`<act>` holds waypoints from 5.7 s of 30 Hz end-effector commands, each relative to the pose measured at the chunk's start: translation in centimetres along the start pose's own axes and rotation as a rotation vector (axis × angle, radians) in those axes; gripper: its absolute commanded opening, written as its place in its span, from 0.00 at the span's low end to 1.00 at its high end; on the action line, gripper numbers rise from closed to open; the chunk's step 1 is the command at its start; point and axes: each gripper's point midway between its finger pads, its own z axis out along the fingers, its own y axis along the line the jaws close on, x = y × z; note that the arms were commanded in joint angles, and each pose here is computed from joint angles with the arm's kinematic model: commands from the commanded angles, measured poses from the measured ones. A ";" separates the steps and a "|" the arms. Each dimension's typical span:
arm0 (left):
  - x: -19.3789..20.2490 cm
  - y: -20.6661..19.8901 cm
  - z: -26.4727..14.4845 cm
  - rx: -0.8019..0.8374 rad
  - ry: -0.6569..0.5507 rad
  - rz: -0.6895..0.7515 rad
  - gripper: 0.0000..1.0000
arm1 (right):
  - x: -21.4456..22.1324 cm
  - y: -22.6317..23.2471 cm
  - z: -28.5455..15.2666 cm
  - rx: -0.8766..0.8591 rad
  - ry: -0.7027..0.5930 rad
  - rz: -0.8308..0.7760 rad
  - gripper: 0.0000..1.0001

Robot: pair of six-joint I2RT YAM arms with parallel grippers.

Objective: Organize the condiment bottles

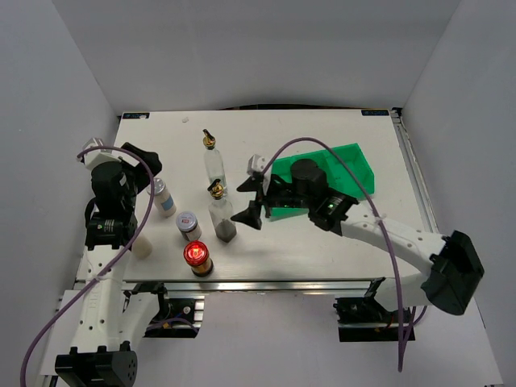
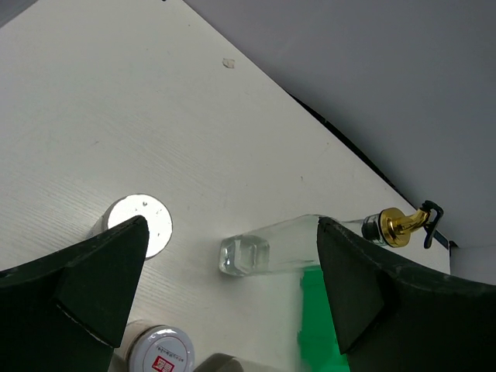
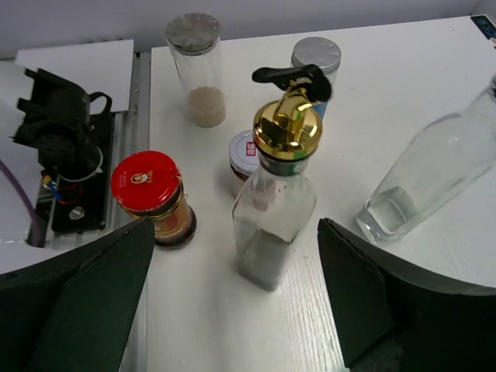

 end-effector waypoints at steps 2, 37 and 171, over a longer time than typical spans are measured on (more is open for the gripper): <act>0.5 -0.5 -0.6 0.042 0.025 -0.001 0.98 | -3.0 -1.6 3.3 0.074 -0.093 -0.175 0.89; 0.5 1.6 -1.7 -0.042 0.017 0.063 0.98 | -15.4 -8.4 -2.3 0.508 -0.404 -0.178 0.00; 2.1 4.8 -0.1 -0.214 0.056 0.061 0.98 | -10.2 -22.2 -20.6 1.005 -0.087 -0.146 0.90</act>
